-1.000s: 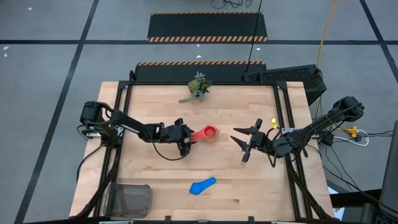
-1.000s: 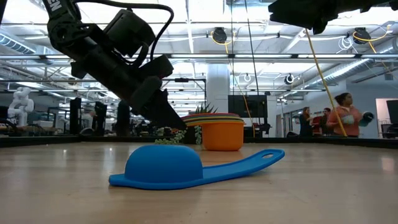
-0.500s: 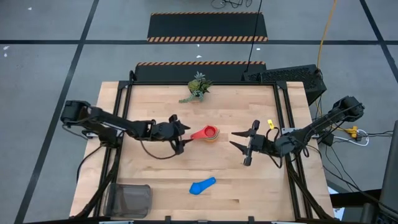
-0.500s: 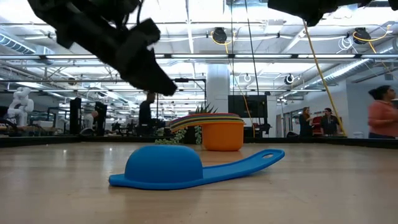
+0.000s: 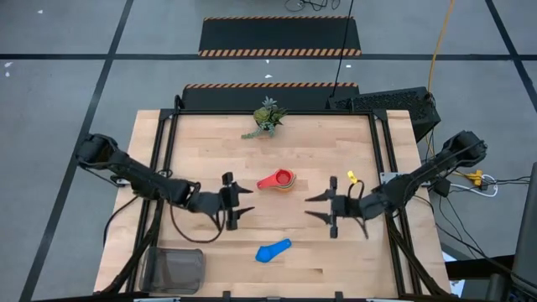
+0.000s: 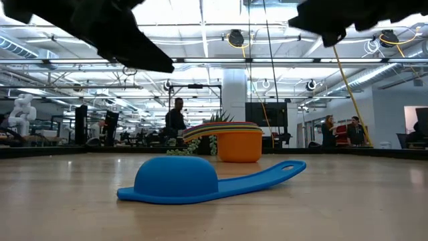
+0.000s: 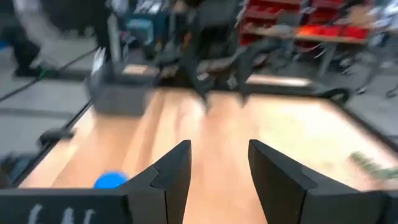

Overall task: Nest measuring cups in basket
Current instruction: Stack the blue measuring cup on top of the red measuring cup

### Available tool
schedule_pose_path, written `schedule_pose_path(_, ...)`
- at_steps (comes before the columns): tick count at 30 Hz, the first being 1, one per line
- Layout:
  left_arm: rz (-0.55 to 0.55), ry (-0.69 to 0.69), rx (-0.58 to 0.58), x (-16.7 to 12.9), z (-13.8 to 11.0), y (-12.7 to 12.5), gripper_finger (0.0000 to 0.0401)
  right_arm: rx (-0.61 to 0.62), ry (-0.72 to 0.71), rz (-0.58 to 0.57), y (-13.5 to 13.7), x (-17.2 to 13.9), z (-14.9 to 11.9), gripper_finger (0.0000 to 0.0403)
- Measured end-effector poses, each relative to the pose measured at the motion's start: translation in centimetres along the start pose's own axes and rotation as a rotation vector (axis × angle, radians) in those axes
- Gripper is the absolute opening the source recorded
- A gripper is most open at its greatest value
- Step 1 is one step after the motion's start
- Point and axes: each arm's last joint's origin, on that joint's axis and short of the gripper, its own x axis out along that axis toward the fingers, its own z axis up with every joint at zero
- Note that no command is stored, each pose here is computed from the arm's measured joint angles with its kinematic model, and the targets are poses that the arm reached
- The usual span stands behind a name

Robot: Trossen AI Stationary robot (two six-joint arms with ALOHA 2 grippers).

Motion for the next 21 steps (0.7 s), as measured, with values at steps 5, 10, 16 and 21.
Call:
schedule_pose_path(5,0.021,-0.06,-0.037,-0.9,0.3,-1.5,0.0246,-0.076,0.083,0.084,2.3,2.0,-1.2,0.0155)
schedule_pose_path(10,-0.02,-0.112,-0.104,-1.6,0.7,-2.6,0.0246,-0.276,0.176,0.147,4.8,4.4,-2.3,0.0155)
schedule_pose_path(16,-0.003,-0.115,-0.133,-2.1,0.0,-4.5,0.0246,-0.493,0.292,0.237,6.9,6.6,-4.0,0.0155)
schedule_pose_path(21,0.036,-0.123,-0.135,-1.9,-1.2,-6.2,0.0246,-0.705,0.419,0.284,8.0,7.9,-5.0,0.0156)
